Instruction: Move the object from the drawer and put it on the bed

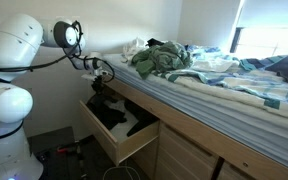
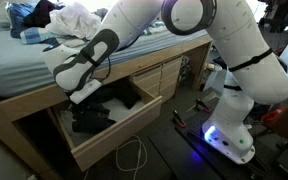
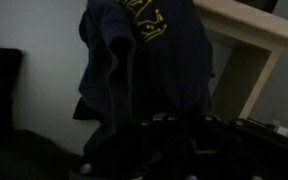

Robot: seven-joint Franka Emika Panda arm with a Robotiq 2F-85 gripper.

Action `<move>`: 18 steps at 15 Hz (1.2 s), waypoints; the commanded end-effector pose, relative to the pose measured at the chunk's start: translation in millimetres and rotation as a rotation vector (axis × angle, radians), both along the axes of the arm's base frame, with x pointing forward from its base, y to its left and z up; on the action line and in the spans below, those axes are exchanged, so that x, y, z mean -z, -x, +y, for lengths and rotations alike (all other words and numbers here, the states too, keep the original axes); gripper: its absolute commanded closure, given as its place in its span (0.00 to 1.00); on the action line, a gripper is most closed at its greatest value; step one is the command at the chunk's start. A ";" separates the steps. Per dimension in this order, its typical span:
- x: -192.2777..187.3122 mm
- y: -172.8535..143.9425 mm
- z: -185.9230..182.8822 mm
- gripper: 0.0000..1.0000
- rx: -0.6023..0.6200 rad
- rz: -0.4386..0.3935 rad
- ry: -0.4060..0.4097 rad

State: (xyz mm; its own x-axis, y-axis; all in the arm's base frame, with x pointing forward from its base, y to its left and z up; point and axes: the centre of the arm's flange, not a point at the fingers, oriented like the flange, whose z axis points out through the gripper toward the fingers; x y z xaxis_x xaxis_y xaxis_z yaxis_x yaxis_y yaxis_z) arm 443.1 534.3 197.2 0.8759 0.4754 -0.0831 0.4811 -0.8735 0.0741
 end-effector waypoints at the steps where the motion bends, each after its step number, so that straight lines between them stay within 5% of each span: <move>1: -50.5 8.4 -10.1 0.96 -0.051 -0.008 0.046; 9: -132.8 0.9 -13.8 0.96 -0.122 -0.044 0.111; 18: -221.9 -8.1 -20.4 0.96 -0.148 -0.153 0.094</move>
State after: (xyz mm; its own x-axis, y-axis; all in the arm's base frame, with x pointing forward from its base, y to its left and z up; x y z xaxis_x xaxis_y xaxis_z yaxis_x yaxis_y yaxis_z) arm 457.8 518.1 381.1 0.8128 0.5820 -0.0255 0.5749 -0.7942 0.1968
